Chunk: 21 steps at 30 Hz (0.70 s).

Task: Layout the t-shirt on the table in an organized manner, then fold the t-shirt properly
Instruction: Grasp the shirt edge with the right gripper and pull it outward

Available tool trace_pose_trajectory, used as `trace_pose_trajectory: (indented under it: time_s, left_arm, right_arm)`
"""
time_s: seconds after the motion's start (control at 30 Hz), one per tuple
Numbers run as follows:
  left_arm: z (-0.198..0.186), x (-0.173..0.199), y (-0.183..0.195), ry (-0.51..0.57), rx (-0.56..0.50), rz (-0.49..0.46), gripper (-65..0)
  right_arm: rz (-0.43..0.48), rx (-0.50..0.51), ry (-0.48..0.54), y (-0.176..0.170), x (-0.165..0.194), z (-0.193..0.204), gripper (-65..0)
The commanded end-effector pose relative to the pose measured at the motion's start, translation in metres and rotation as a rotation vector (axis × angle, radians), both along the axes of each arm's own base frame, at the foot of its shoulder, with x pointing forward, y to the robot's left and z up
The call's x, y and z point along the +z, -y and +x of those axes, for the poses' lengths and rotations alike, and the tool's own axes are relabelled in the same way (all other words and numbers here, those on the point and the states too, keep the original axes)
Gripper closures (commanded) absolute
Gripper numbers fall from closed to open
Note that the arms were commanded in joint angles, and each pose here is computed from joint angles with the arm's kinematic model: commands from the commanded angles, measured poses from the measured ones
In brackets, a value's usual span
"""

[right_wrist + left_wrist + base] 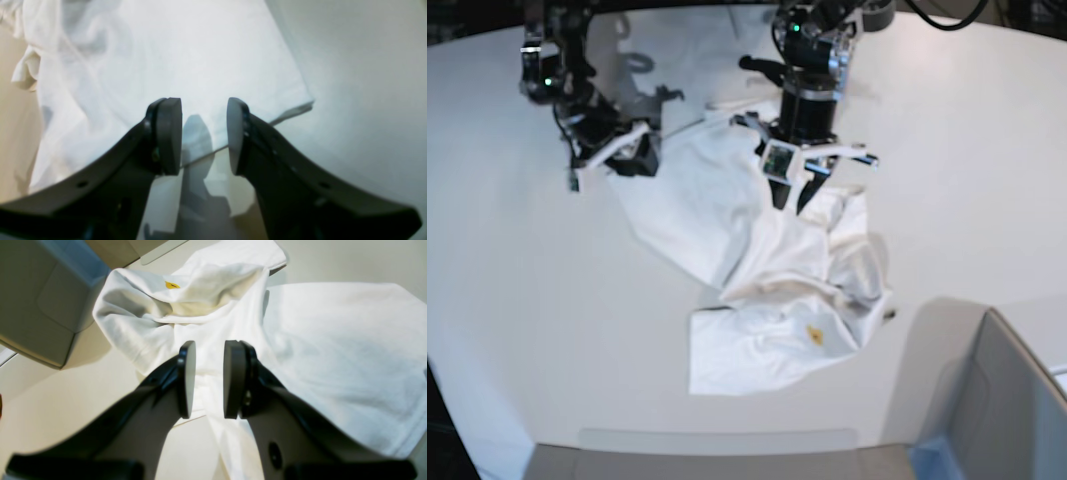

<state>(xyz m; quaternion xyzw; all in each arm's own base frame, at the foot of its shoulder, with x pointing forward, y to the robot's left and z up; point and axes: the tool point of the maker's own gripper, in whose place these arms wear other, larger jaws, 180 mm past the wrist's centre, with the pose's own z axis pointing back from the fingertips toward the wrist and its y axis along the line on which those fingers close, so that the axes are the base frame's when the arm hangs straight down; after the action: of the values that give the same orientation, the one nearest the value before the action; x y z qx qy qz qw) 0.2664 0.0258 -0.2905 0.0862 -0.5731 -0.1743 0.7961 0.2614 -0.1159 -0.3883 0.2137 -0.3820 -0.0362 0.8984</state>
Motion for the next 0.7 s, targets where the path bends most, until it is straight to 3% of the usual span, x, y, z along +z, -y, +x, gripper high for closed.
trace_pose_trajectory:
  time_s: [0.0,0.23,0.4,0.5,0.6,0.67]
  left_arm:
    - [0.004,0.015,0.000,0.057,0.003,-0.011,-15.4]
    - [0.004,0.015,0.000,0.058,0.005,-0.012,-15.4]
    - [0.005,0.016,-0.001,0.062,0.009,-0.013,-15.4]
    - [0.005,0.016,-0.002,0.062,0.012,-0.013,-15.4]
    - [0.005,0.017,-0.002,0.063,0.012,-0.014,-15.4]
    - [0.005,0.017,-0.002,0.063,0.012,-0.014,-15.4]
  right_arm:
    - [0.009,-0.002,0.037,0.001,0.008,0.008,-22.9]
    - [0.001,0.010,-0.047,0.000,-0.024,0.007,-22.9]
    - [-0.150,0.147,-0.092,-0.021,-0.046,-0.002,-22.2]
    - [-0.232,0.193,-0.132,-0.028,-0.051,-0.002,-15.2]
    - [-0.255,0.204,-0.161,-0.030,-0.050,0.003,-4.0]
    - [-0.262,0.207,-0.165,-0.030,-0.047,0.008,0.0]
